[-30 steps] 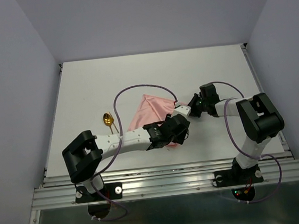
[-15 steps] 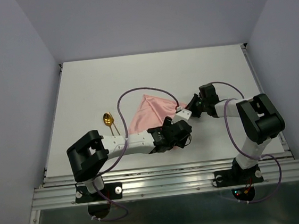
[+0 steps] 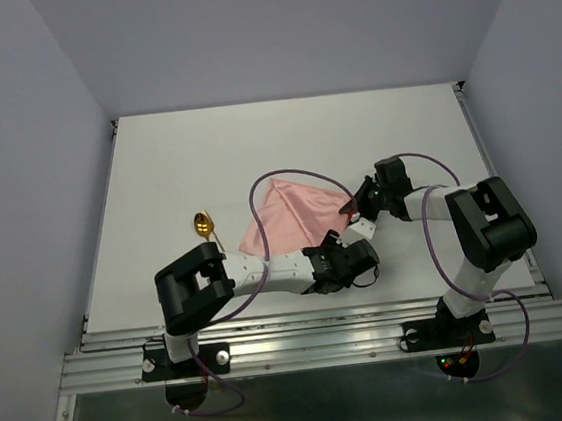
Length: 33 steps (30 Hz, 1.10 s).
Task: Fold the napkin into a case and place the utensils inside
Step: Pick up the upper triangle-folded napkin from the center of the board.
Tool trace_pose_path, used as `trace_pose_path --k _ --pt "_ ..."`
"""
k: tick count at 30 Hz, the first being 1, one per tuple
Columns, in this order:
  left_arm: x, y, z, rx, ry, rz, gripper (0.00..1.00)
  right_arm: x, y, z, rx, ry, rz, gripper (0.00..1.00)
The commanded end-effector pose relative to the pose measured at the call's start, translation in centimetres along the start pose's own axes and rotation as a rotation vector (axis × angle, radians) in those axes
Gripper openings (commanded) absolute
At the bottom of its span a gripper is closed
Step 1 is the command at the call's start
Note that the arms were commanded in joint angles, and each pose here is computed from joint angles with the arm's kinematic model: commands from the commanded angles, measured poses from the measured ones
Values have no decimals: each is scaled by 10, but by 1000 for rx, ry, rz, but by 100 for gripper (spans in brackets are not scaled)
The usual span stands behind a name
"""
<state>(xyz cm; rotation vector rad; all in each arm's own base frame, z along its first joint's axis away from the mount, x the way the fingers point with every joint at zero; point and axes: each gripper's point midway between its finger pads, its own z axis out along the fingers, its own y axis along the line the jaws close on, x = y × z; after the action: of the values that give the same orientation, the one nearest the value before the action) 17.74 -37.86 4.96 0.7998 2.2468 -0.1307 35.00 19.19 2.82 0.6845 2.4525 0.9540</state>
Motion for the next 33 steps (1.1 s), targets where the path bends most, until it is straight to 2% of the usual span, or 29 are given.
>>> trace_pose_path --k 1,5,9,23,31,33 --pt "-11 10 0 -93 -26 9 63 -6 11 -3 -16 -26 -23 1" --pt "-8 13 3 -116 -25 23 59 -2 10 -1 -12 -18 -29 1" --pt "-7 15 6 -131 -22 32 47 -2 9 -1 -10 -18 -25 1" --pt "-11 18 6 -161 -26 49 44 -2 8 1 -5 -15 -26 1" --pt "-8 20 7 -170 -16 70 31 -3 10 2 -6 -16 -28 1" --pt "-8 19 7 -172 -15 74 30 -3 9 2 -5 -15 -28 1"
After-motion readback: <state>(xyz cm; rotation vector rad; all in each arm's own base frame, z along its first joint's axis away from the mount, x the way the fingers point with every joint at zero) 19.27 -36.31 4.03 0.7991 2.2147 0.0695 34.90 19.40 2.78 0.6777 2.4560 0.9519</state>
